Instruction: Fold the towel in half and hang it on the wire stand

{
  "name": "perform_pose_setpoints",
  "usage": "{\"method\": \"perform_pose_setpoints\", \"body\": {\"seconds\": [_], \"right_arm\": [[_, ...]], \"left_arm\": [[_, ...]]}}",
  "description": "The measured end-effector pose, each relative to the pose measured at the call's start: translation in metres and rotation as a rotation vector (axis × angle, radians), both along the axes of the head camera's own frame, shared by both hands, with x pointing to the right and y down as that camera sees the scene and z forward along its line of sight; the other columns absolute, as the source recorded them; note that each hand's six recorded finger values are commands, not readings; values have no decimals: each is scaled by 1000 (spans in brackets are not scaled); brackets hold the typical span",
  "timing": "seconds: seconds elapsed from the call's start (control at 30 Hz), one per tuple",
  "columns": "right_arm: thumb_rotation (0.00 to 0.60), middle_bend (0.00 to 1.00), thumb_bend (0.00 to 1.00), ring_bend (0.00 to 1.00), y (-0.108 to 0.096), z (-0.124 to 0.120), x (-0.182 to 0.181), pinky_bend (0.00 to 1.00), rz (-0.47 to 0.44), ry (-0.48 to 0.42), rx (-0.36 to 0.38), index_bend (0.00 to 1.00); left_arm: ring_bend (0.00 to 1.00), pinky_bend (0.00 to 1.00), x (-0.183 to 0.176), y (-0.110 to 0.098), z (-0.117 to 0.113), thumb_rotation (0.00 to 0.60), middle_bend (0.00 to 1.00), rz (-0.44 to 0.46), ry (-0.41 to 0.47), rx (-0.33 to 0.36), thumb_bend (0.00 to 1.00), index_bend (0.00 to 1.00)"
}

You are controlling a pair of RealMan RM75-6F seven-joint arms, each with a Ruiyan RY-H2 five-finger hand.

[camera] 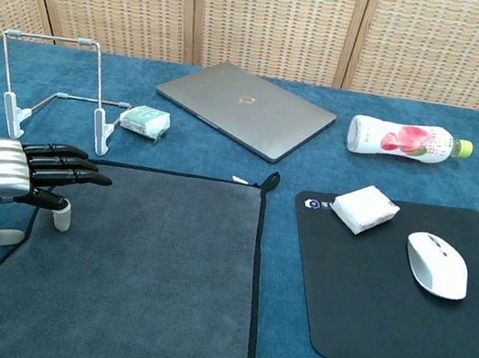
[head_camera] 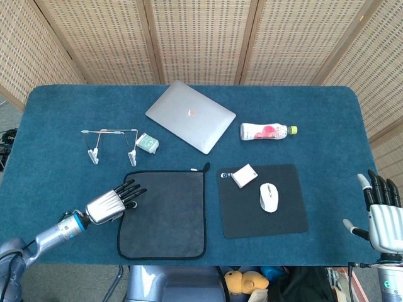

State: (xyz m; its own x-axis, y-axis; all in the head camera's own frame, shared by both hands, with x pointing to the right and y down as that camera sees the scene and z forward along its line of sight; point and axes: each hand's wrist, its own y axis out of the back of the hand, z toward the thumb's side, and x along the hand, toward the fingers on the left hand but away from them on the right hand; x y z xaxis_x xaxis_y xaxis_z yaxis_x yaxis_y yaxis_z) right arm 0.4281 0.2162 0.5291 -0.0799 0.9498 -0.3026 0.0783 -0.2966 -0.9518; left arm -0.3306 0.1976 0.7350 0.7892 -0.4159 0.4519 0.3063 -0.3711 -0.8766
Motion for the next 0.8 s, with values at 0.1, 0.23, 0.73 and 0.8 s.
{"method": "perform_pose_setpoints", "body": {"seconds": [0.1,0.23,0.73,0.8], "right_arm": [[600,0,0,0,0,0,1,0,1,-3,-2,0],[600,0,0,0,0,0,0,0,-1,-4,-5,0],[600,0,0,0,1,1,0,0,-1,-9,-11,0],[600,0,0,0,1,1,0,0,-1,-10,-11,0]], "left_arm": [[0,0,0,-1,-2,600,0,-3,8,6,437,474],[0,0,-1,-2,-3,600,0,-8,11,10,457,476],[0,0,15,-6,-9,600,0,18,57,37,458,659],[0,0,19,-6,-10,600,0,19,72,41,457,681]]}}
